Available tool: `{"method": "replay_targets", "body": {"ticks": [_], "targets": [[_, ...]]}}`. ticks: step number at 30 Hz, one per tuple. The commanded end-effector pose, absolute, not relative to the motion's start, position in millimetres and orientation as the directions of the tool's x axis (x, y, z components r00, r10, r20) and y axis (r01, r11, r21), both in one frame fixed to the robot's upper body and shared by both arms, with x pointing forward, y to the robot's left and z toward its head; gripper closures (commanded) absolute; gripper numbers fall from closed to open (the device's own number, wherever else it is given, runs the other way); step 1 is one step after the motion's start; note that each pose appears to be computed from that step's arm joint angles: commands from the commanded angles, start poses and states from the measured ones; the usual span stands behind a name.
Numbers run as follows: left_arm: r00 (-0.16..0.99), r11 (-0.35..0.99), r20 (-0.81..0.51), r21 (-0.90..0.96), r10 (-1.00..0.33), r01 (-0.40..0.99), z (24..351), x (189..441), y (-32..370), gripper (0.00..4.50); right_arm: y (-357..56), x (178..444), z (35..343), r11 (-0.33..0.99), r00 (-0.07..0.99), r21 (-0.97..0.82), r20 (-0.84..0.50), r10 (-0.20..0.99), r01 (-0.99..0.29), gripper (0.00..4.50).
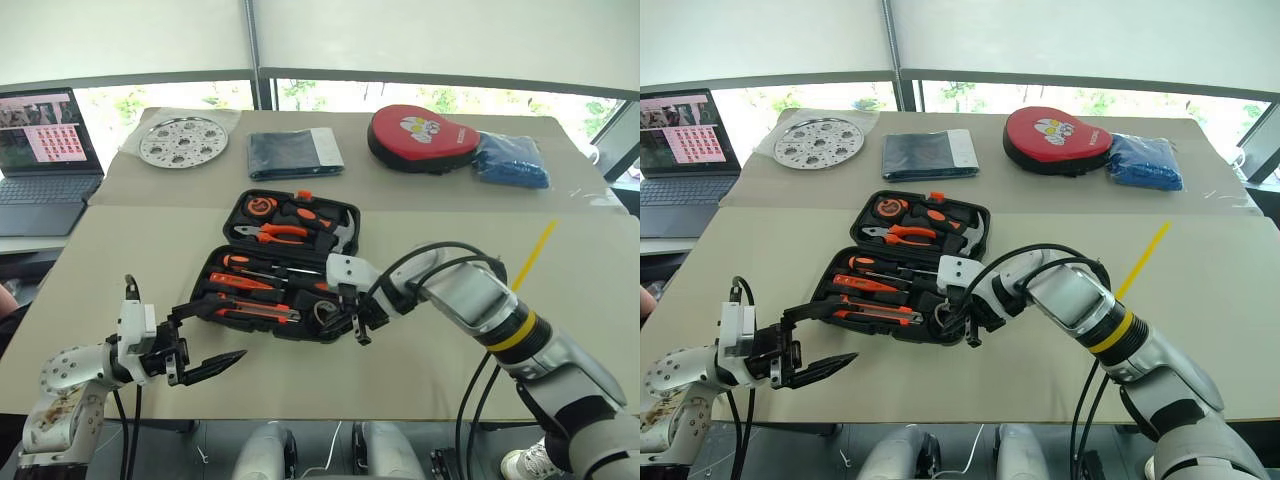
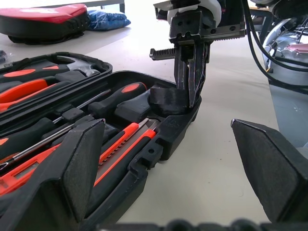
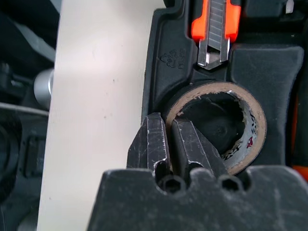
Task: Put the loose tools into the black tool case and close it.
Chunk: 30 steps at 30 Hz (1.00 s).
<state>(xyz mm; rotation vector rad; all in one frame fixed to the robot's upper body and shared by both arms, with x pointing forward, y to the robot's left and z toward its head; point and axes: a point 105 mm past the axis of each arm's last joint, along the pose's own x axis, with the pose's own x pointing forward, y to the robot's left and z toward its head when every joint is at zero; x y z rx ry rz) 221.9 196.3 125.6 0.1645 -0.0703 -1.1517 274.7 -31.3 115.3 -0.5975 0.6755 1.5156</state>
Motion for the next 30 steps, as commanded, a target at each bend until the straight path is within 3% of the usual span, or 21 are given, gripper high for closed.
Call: {"method": "replay_targets", "body": {"ticks": [1,2,9,13,17,20,25,28,30], "targets": [[0.418,0.409,-0.009,0.18,-0.909,0.895,135.4,224.1,193.7,0.0,-42.1,272.0,105.9,-0.008,-0.081,0.098,-0.771,0.632,-0.995,3.71],[0.428,0.421,-0.007,0.174,-0.904,0.89,135.9,225.1,194.1,0.0,-38.2,272.8,109.2,-0.01,-0.075,0.09,-0.757,0.649,-0.996,3.58],[0.492,0.483,-0.025,0.156,-0.87,0.862,136.1,229.6,198.9,0.0,-23.8,252.1,144.1,-0.185,-0.24,0.154,-0.624,0.743,-0.971,1.18],[0.523,0.513,-0.024,0.157,-0.852,0.844,139.9,235.3,201.9,0.0,-24.3,250.5,156.0,-0.255,-0.286,0.136,-0.579,0.763,-0.957,1.18],[0.638,0.635,0.014,0.117,-0.77,0.763,153.9,257.9,219.8,0.0,-47.3,276.7,173.1,-0.154,-0.154,0.041,-0.479,0.864,-0.987,1.18],[0.768,0.762,-0.007,0.115,-0.641,0.637,156.7,283.3,242.7,0.61,-74.7,305.1,163.6,0.051,0.072,-0.057,-0.468,0.881,-0.997,1.8],[0.876,0.864,-0.057,0.147,-0.478,0.481,152.0,315.3,269.3,2.49,-108.0,336.6,140.4,0.3,0.37,-0.222,-0.45,0.813,-0.928,3.68],[0.916,0.903,-0.077,0.154,-0.394,0.402,146.4,339.7,275.6,3.55,-116.1,353.1,127.4,0.41,0.513,-0.316,-0.406,0.757,-0.855,4.5],[0.915,0.905,-0.095,0.142,-0.392,0.402,142.7,351.4,271.4,4.2,-113.6,357.9,123.1,0.449,0.549,-0.325,-0.376,0.746,-0.832,4.5]]}}
